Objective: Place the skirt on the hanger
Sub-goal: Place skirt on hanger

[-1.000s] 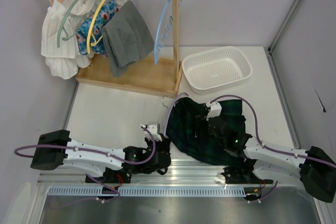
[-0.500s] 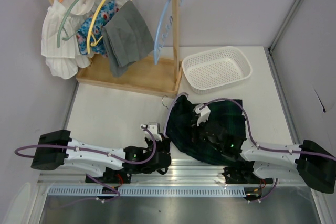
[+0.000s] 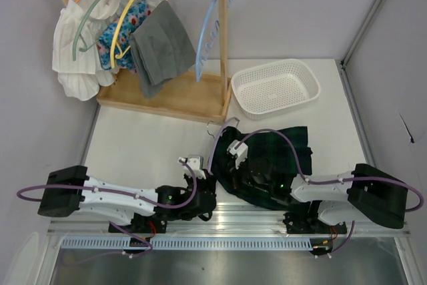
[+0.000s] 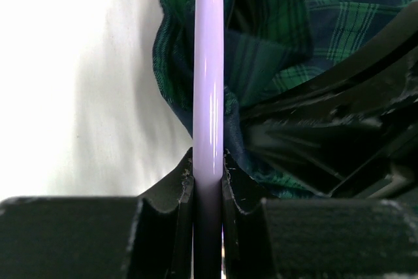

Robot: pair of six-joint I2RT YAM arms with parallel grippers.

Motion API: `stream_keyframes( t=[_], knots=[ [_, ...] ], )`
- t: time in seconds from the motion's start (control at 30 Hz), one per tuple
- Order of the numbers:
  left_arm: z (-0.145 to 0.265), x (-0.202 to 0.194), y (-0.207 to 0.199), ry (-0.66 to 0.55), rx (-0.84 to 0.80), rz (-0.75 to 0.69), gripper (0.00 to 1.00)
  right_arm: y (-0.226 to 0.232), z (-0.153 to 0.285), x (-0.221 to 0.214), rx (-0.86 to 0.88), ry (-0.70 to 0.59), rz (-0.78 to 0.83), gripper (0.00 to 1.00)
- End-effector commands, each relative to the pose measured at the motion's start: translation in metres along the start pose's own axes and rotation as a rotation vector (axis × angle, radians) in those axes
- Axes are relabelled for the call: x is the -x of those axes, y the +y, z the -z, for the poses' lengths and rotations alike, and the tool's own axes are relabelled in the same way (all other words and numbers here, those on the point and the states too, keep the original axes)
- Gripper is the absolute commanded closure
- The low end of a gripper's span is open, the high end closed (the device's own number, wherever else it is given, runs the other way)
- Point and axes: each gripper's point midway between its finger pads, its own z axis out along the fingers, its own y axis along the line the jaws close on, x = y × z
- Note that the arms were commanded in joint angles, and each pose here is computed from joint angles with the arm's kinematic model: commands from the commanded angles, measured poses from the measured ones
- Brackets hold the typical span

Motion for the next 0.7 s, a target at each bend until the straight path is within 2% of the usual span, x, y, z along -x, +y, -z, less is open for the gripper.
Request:
stream_keyframes(
  t=[0.0, 0.1, 0.3, 0.4, 0.53, 0.67],
  knots=[
    [0.003, 0.024, -0.016, -0.065, -0.058, 0.068, 1.00, 0.050, -0.008, 0.039, 0.206, -0.106, 0.038, 1.00],
    [0.005, 0.026, -0.019, -0.074, -0.099, 0.052, 1.00, 0.065, -0.007, 0.041, 0.265, -0.108, 0.043, 1.00],
    [0.006, 0.018, 0.002, -0.055, -0.070, -0.020, 1.00, 0.077, 0.004, 0.054, 0.306, -0.134, 0.040, 1.00],
    [0.007, 0.014, 0.010, -0.043, -0.066, -0.081, 1.00, 0.068, 0.008, 0.045, 0.272, -0.109, 0.039, 1.00],
    [0.009, 0.013, 0.004, -0.047, -0.122, -0.128, 1.00, 0.054, 0.015, 0.052, 0.215, -0.168, -0.016, 0.97],
    [0.007, 0.004, 0.001, -0.042, -0.162, -0.182, 1.00, 0.049, 0.009, 0.061, 0.223, -0.217, -0.066, 0.99]
  ],
)
